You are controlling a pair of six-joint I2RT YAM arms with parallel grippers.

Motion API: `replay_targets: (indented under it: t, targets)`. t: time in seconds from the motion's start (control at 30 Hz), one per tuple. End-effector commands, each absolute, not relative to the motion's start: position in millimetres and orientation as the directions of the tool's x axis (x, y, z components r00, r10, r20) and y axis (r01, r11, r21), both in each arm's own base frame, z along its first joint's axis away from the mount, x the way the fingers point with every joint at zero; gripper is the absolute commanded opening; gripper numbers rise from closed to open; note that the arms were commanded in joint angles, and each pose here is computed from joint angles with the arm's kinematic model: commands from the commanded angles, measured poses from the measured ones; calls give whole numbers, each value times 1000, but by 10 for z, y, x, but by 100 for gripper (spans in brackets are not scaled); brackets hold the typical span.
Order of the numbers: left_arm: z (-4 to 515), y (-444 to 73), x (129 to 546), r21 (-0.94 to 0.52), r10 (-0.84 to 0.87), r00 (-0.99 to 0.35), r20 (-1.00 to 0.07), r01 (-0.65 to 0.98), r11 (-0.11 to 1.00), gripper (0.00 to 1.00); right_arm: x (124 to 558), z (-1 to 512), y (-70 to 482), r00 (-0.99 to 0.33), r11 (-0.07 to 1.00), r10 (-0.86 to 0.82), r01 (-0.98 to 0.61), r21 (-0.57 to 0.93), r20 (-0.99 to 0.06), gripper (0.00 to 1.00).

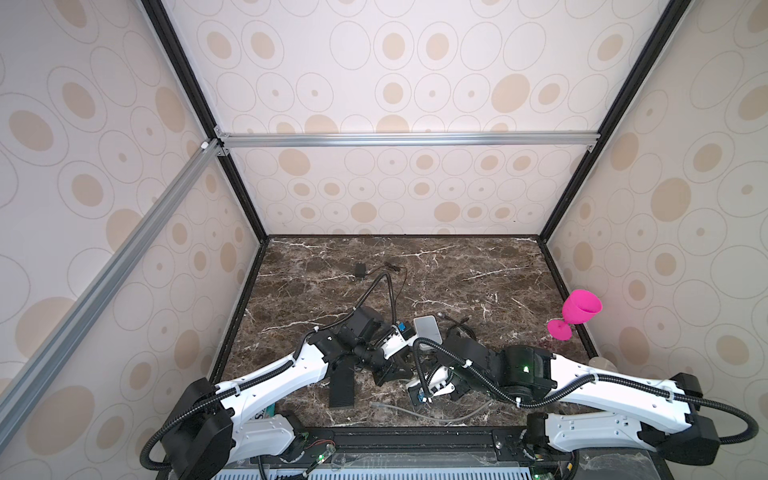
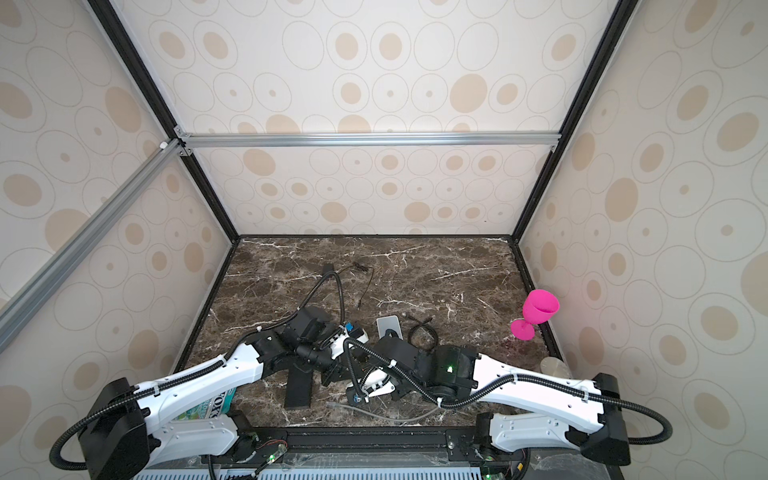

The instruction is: Insert the plug into the switch port

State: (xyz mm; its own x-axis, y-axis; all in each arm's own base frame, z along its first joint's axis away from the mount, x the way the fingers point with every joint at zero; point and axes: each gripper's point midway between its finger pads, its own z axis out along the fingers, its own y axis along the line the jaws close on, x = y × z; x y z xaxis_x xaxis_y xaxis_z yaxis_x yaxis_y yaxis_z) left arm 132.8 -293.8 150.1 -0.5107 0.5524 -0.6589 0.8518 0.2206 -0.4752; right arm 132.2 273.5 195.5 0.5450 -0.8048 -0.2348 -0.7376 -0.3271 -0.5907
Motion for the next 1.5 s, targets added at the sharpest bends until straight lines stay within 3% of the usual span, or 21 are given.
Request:
replay_targets:
  t: [0.0,0.3,0.93,1.43,1.47]
  targets:
    - [1586,-2941,1276,-458,551,-471,-689,872,173,0,1305,1779,2731,532,-347,-817,-763,-546,-223,27]
    - [1558,-2943,1272,-466,557,-478,-680,867,175,0,1449,1789,2819,531,-344,-829,-731,-590,-176,20]
    - [1545,-2945,1272,-470,559,-481,-676,865,175,0,1548,1674,2840,523,-369,-845,-716,-592,-106,20]
    - [1557,-2937,1284,-462,555,-480,-679,867,184,0,1537,1705,2869,516,-361,-848,-728,-582,-120,4]
    - [1550,-2931,1301,-456,555,-482,-678,868,196,7,1538,1704,2869,514,-359,-849,-730,-582,-121,1]
